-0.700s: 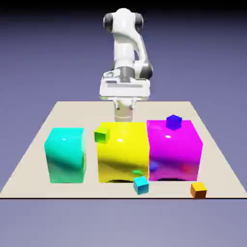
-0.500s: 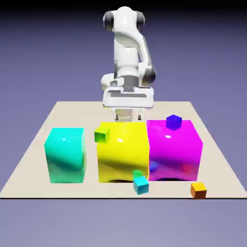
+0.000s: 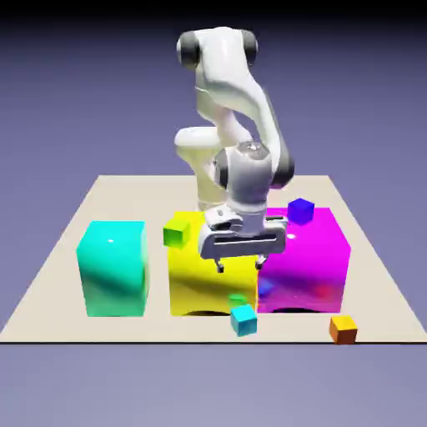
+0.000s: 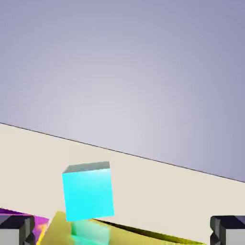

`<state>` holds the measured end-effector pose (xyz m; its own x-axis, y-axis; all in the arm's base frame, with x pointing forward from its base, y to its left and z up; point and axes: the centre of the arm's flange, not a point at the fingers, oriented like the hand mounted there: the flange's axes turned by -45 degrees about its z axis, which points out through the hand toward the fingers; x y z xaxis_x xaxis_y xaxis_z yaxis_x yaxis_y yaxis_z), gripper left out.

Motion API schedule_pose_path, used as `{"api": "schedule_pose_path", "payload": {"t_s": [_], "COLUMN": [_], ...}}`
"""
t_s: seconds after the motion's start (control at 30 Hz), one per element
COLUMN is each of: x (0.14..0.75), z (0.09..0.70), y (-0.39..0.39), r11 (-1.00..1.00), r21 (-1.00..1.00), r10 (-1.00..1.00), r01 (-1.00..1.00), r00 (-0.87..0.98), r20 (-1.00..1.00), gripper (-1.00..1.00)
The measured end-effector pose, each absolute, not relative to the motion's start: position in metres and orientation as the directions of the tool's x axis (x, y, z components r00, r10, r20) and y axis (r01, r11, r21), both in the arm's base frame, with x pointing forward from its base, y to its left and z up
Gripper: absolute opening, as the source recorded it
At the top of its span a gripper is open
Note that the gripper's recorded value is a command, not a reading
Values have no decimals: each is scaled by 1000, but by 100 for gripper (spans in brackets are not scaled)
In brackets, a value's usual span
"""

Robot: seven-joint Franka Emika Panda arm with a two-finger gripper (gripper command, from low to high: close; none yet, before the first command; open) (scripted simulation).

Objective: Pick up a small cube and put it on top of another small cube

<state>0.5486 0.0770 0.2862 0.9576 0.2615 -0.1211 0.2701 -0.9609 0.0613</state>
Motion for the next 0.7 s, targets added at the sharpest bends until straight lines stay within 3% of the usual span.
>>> {"api": "schedule_pose_path", "payload": {"t_s": [0.33,0.4,0.5,0.53,0.6,0.7], "x": [573,573,553,549,549,570], "z": [179,177,122,114,114,169], "y": [103,103,96,95,95,102], "r11": [-941,-941,-941,-941,-941,-942], "r21": [1,0,0,0,-1,-2], "r10": [293,293,293,293,293,293], "r01": [337,338,338,338,337,337], "r00": [821,817,817,817,817,817], "r20": [-490,-497,-497,-497,-497,-497], "gripper": [0,0,0,-100,-100,-100]}}
